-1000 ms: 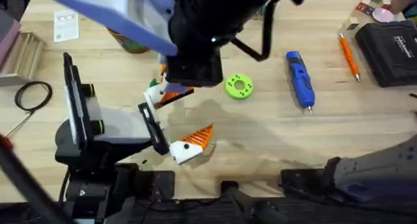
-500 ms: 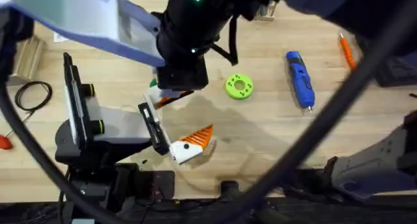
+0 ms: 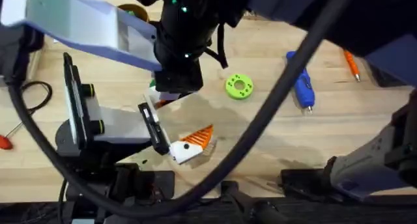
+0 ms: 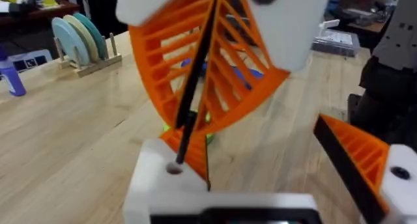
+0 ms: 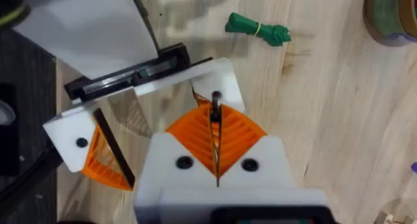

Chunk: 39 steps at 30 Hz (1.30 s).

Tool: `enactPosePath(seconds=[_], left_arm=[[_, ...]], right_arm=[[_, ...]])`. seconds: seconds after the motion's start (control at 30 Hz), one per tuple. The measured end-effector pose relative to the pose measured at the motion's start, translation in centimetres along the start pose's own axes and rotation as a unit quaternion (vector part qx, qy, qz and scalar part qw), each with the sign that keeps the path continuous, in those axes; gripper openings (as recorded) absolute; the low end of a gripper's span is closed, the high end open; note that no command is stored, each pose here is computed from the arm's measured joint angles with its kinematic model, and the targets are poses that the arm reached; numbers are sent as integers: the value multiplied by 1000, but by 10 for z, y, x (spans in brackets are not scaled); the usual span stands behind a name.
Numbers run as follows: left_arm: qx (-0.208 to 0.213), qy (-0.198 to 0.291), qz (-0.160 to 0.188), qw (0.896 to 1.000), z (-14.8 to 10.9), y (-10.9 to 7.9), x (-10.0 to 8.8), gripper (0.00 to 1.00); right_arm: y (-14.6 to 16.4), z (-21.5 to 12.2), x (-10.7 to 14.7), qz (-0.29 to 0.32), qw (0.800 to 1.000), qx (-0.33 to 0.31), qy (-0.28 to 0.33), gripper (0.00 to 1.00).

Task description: Pick up the gripper from the table and insert it into the empty holder that is missing its gripper. Then pick up a screw, insert it into the mounting hole, and use the screwdriver to tighten it. Finally, clean up the table by picking up the vegetable and placing it into the bucket.

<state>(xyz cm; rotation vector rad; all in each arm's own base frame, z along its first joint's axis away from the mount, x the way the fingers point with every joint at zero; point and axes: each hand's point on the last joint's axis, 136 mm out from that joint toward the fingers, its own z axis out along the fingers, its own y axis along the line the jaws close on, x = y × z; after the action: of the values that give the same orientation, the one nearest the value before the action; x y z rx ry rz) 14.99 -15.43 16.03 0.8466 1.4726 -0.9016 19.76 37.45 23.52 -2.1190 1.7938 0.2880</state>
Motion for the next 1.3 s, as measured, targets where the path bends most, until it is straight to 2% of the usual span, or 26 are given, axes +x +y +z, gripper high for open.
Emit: enactPosePath(seconds=[1.3], left_arm=[[0, 0, -1, 1000, 0, 0, 0, 986]], right_arm=[[-1, 12, 2, 2, 1000, -8, 10, 6]])
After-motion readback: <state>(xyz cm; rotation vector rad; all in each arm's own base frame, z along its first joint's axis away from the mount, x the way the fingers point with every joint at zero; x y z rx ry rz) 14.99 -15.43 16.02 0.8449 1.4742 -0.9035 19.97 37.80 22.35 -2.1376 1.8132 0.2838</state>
